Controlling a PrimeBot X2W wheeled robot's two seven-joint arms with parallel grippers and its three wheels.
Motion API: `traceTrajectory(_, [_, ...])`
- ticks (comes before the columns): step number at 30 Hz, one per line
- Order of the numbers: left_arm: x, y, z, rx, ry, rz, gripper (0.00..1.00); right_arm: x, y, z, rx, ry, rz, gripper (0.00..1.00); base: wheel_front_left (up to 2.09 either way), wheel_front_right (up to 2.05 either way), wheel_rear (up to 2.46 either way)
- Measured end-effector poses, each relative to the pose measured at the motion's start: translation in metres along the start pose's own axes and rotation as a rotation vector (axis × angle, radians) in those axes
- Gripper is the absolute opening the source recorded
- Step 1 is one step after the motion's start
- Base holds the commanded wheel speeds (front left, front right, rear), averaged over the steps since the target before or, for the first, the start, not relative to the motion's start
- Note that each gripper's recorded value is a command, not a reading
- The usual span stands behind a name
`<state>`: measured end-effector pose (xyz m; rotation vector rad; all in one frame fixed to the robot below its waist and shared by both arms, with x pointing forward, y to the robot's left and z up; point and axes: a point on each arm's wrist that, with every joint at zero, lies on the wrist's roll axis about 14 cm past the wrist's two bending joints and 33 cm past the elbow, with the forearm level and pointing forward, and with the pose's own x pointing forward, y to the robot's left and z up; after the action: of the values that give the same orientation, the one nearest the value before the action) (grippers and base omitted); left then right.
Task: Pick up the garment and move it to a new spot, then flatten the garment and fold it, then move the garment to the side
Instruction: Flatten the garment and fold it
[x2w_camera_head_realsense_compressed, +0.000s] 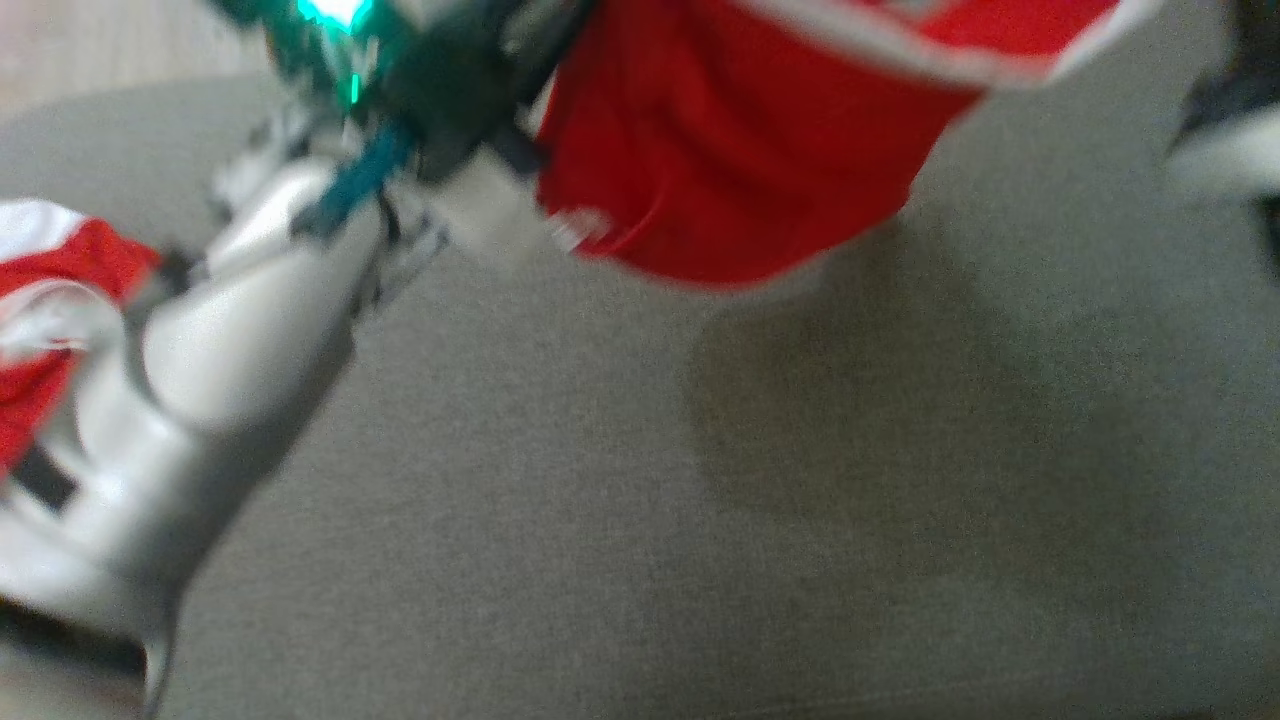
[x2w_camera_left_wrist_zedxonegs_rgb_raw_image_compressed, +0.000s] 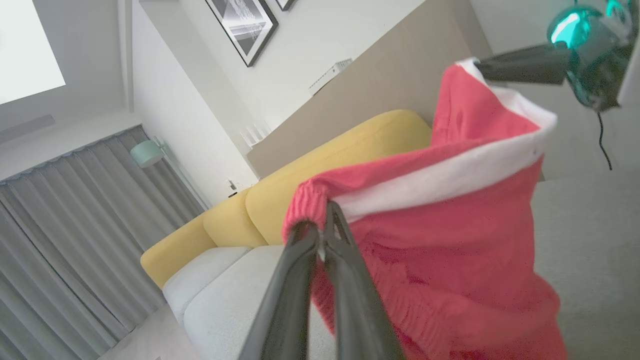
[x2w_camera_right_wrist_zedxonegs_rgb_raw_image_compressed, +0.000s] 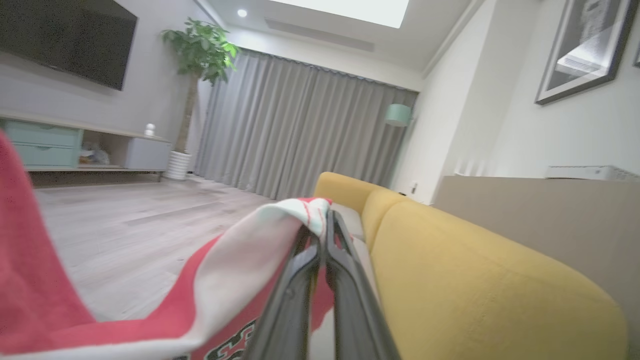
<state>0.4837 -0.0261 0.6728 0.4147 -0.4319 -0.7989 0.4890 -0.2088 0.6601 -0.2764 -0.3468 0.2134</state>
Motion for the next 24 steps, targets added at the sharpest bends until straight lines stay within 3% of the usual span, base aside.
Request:
traceTrajectory(7, [0.072,0.027,-0.002,0.033,-0.118,-0.047,0.0,0.07,-0.078,0.009,-0.098,-0.028,-0.114,0.0,0.0,0.0,0.0])
traceTrajectory(11, [0.099,0.046,0.003,0.013,-0.207,-0.007,0.0,0.083,-0.109,0.008,-0.164,-0.053,-0.161,0.0,0.0,0.0,0.0])
traceTrajectory(13, [0.099,0.04,-0.01,-0.007,-0.193,-0.016,0.0,0.081,-0.112,-0.003,-0.166,-0.042,-0.166,0.0,0.0,0.0,0.0])
traceTrajectory(18, [0.062,-0.009,-0.076,-0.129,-0.062,-0.055,0.0,0.049,-0.085,-0.044,-0.124,0.02,-0.114,0.0,0.0,0.0,0.0])
traceTrajectory(24, [-0.028,-0.13,-0.142,-0.366,0.176,-0.178,0.0,-0.06,-0.061,-0.119,-0.013,0.244,-0.176,0.0,0.0,0.0,0.0])
